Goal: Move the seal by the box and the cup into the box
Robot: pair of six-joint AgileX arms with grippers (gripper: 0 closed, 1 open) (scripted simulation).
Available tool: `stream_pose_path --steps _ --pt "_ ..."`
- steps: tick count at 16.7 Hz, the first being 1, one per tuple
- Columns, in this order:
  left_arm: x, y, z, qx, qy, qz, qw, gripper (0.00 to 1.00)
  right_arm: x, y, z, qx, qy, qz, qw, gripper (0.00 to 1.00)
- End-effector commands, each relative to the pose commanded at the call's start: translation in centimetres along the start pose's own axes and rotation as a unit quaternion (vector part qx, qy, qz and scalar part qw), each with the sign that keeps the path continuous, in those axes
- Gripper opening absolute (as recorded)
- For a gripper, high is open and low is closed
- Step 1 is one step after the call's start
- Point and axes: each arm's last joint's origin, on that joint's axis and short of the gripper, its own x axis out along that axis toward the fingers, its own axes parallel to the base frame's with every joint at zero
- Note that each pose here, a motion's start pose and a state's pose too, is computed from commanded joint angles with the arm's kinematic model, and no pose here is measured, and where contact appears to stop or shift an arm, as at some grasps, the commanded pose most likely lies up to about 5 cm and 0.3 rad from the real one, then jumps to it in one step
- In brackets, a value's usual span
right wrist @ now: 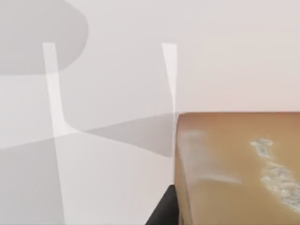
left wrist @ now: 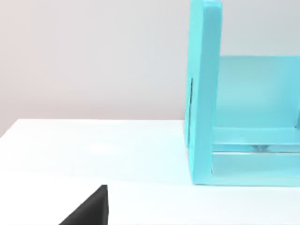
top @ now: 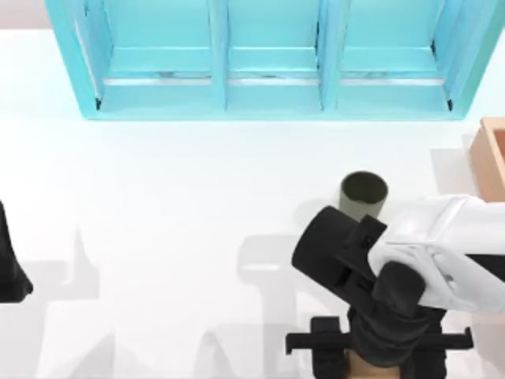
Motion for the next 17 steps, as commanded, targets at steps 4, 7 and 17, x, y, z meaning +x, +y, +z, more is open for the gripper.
stream_pose_path --steps 4,7,17 --pt "0.0 0.0 0.0 0.000 0.000 0.000 1.000 1.00 -2.0 -1.5 0.7 0.000 -0.004 0.004 1.000 0.00" --pt "0.0 0.0 0.0 0.000 0.000 0.000 1.000 1.00 -5.3 -4.7 1.0 0.001 0.002 -0.002 1.000 0.00" --pt "0.0 0.0 0.0 0.000 0.000 0.000 1.000 1.00 -9.9 -9.8 0.0 -0.001 0.002 -0.002 1.000 0.00"
